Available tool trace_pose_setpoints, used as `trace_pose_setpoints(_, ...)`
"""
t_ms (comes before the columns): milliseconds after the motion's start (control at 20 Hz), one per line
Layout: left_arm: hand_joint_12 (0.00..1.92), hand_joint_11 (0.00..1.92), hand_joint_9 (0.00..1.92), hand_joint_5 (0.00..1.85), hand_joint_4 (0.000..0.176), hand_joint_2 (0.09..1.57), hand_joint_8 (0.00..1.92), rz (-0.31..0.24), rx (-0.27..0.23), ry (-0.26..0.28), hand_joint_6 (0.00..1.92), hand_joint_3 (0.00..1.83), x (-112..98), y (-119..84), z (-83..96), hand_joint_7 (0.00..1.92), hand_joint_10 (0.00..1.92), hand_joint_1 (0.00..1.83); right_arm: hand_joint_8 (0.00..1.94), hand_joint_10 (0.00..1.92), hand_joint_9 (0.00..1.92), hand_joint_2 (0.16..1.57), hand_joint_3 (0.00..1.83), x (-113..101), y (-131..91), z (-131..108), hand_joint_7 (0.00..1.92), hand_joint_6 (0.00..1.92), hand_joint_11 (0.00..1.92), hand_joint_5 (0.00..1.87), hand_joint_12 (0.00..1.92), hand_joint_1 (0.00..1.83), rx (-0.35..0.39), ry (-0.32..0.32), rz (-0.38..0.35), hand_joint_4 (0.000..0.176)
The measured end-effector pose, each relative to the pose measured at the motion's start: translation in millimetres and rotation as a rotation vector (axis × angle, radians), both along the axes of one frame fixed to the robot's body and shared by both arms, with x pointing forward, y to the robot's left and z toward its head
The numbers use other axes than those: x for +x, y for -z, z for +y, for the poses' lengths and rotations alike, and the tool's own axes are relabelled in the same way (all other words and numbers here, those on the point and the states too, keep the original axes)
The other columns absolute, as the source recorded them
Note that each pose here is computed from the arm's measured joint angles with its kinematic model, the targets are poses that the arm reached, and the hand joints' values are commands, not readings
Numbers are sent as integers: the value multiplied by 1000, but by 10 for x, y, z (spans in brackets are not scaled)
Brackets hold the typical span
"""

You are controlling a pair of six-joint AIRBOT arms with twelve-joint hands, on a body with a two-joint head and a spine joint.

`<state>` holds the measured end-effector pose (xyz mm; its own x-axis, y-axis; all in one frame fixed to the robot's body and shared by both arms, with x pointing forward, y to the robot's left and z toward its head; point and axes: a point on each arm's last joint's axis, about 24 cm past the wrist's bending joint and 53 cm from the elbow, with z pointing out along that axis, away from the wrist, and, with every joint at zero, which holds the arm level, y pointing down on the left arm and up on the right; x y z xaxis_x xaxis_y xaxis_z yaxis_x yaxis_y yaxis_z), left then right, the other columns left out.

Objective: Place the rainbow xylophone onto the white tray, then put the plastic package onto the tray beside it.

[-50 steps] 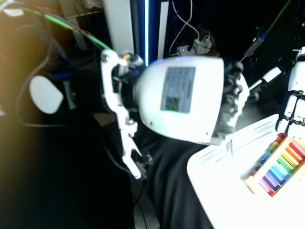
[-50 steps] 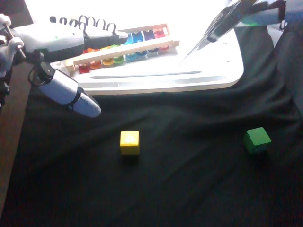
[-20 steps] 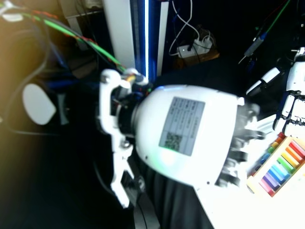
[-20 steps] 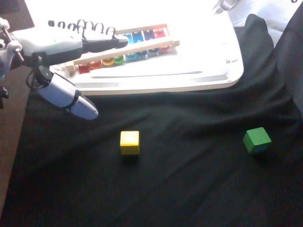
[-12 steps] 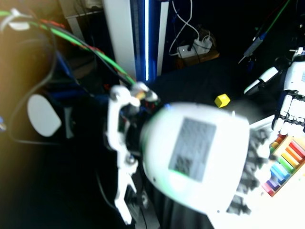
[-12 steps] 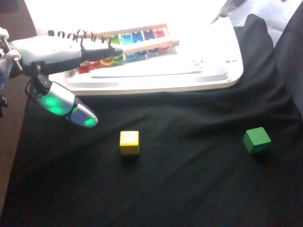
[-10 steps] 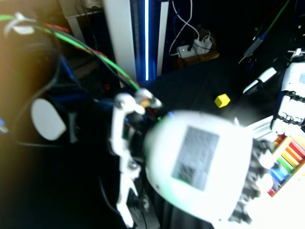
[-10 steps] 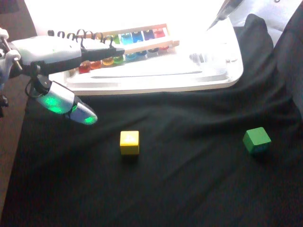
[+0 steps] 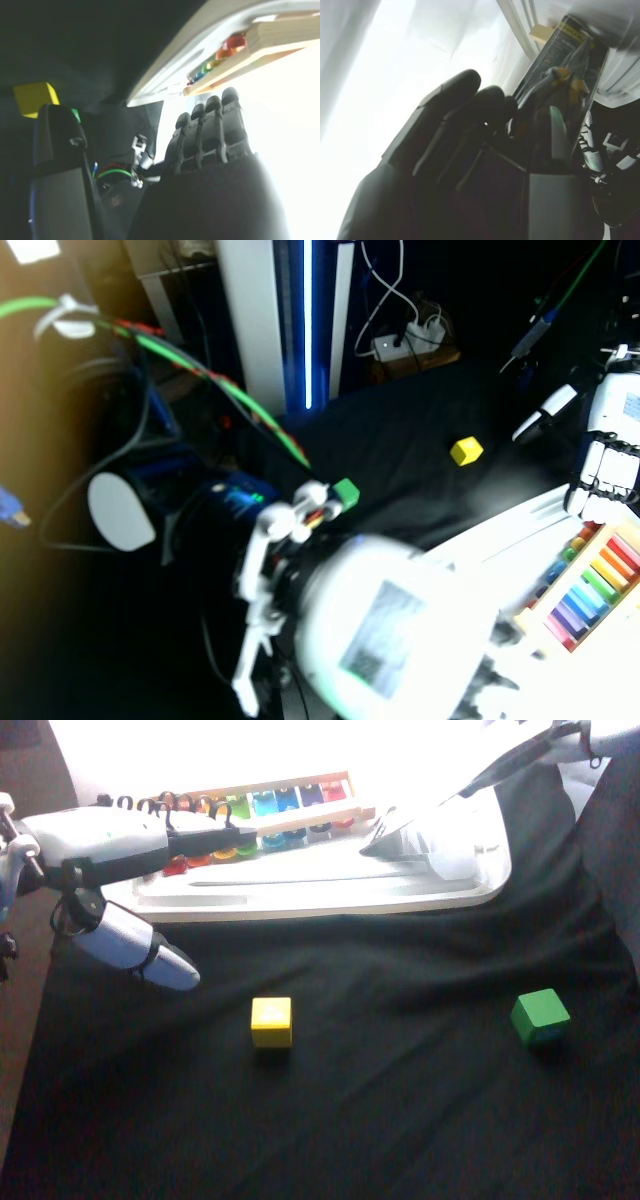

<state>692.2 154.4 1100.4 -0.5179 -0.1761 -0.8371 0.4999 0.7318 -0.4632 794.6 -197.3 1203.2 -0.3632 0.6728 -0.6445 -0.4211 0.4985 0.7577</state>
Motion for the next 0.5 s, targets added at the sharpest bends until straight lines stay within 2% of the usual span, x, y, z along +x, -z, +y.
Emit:
trace_pose_setpoints(50,0,0,10,0,0,901,6,4,1,-1,0,4,-7,19,8,27,2,926,533,895,1024,1046,0,7,72,-1,1205,975,818,1041,990,1395,-11,4,16,0)
trace_pose_setpoints(100,0,0,1,0,0,900,0,10,-2,-6,0,3,-8,32,19,5,0,911,634,973,960,1068,1,21,102,-7,1159,1053,768,991,1006,1388,-16,6,26,0)
trace_pose_setpoints(200,0,0,18,0,0,882,19,14,1,-9,0,0,-12,54,31,51,7,911,601,1105,921,1083,0,35,164,-12,1139,1070,726,972,1058,1383,-36,7,44,0)
trace_pose_setpoints(250,0,0,11,0,0,891,13,16,-3,-12,0,0,-9,51,33,42,3,910,665,1145,876,1102,0,24,213,-6,1086,1141,692,948,1061,1375,-41,3,54,0)
trace_pose_setpoints(350,0,0,8,0,0,893,5,16,-9,-12,0,1,-8,44,27,31,1,870,912,1216,772,1151,1,16,303,-10,969,1290,603,862,979,1356,-55,5,72,0)
trace_pose_setpoints(400,8,18,26,0,4,894,11,16,-9,-12,0,1,-8,44,27,50,8,846,900,1233,820,1139,0,14,332,-17,963,1200,659,894,1026,1362,-63,7,77,0)
trace_pose_setpoints(450,7,15,26,0,8,889,7,19,-11,-12,0,0,-15,54,30,44,7,830,819,1146,890,1111,0,12,387,-19,1011,1110,699,946,1013,1373,-72,8,91,0)
trace_pose_setpoints(500,5,10,23,0,21,879,2,23,-10,-14,0,0,-19,69,39,34,5,835,907,1118,882,1124,3,9,413,-26,942,1177,653,929,974,1366,-73,9,99,0)
